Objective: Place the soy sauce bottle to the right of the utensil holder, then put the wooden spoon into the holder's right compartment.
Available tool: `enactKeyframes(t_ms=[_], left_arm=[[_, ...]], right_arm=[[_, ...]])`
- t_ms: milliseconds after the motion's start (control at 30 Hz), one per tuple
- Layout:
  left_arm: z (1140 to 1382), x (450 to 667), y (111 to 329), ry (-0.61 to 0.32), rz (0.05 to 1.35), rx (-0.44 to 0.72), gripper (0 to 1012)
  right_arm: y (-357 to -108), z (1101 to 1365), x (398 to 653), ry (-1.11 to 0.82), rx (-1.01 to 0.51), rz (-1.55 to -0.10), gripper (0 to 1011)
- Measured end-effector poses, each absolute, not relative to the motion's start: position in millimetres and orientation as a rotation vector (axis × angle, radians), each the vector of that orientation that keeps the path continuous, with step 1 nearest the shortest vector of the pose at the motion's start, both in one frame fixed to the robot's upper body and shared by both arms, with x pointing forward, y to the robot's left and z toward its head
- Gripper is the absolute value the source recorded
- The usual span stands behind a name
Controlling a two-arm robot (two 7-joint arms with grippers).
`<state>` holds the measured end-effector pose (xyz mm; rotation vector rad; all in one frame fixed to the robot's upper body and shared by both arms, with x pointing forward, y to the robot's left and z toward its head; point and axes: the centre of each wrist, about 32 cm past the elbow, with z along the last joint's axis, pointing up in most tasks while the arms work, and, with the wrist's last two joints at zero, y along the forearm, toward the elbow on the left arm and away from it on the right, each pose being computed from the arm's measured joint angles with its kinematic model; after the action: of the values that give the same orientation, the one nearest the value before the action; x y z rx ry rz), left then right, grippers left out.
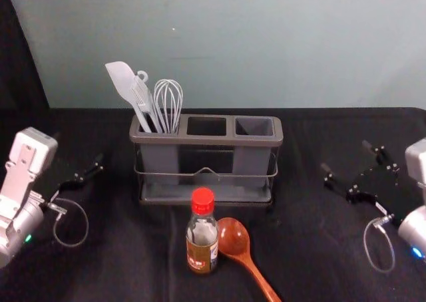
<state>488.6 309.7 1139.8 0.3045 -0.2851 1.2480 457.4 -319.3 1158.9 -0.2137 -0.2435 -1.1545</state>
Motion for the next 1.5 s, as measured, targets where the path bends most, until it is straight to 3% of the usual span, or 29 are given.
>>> enactKeyframes(t_ms=[767, 1500], left_arm=[[1139.8, 488.6, 309.7, -0.285, 1.248, 0.304, 1011], [1139.8, 488.6, 309.7, -0.285, 1.248, 0.305, 1011]], right_arm=[[-333.2, 1160.2, 434.1, -0.173, -0.095, -0.785, 1004], [-274.5, 1168.0, 462.0, -0.085, -0.023, -0.511, 1004]])
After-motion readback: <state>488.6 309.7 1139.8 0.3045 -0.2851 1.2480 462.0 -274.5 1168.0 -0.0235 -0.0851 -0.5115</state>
